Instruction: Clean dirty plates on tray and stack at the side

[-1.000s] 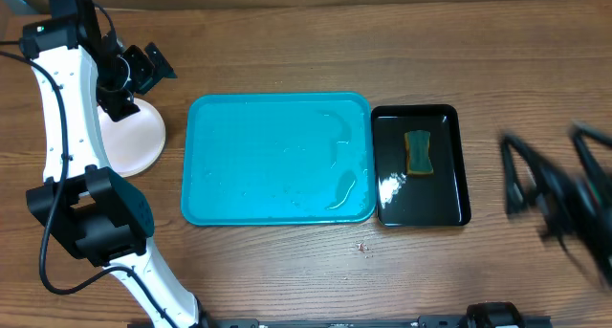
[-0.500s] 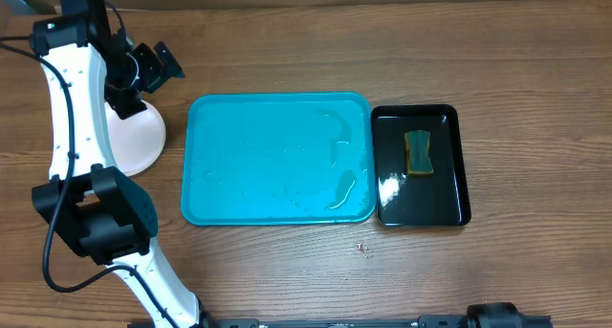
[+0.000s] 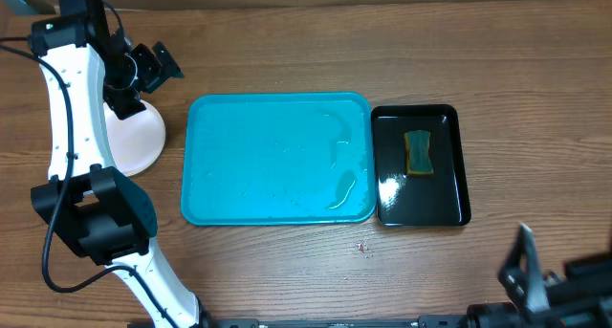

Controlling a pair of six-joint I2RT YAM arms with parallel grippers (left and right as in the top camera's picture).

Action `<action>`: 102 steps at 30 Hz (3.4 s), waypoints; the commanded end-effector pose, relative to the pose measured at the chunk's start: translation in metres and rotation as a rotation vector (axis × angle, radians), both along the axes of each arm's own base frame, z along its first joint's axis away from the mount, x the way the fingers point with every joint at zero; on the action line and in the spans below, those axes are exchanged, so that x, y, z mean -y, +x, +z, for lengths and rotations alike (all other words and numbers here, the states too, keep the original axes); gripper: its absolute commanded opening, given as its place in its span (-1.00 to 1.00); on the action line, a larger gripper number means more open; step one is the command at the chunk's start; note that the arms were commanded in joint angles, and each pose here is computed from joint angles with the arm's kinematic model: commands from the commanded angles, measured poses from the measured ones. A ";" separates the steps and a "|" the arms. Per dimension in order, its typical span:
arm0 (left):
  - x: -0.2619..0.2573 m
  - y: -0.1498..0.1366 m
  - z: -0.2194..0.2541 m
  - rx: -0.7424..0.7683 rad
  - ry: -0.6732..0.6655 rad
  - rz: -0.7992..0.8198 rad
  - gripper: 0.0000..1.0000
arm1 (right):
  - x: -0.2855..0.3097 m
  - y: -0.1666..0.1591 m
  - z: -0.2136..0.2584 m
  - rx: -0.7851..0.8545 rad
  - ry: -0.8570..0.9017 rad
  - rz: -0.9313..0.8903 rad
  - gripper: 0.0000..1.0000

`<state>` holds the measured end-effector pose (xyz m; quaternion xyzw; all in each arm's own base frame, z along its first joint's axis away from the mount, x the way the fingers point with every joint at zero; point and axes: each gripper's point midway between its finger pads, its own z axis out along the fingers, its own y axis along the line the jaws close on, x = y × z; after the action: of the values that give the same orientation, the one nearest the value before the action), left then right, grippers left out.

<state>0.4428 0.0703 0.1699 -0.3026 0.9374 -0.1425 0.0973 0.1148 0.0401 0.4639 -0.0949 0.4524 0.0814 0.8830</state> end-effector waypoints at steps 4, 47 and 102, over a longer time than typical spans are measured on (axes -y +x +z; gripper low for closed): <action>0.002 0.000 0.006 0.016 -0.003 -0.004 1.00 | -0.004 0.027 -0.045 -0.029 -0.011 0.007 1.00; 0.002 0.000 0.006 0.016 -0.003 -0.004 1.00 | 0.013 0.130 -0.294 -0.644 -0.005 -0.121 1.00; 0.085 -0.226 0.317 0.930 0.255 -0.151 1.00 | 0.013 0.130 -0.294 -0.644 -0.005 -0.121 1.00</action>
<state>0.2354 -0.0056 0.4868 -0.1611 0.8221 -0.1699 0.5189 0.2443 0.0311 0.1723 -0.0469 0.7139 0.0593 0.6962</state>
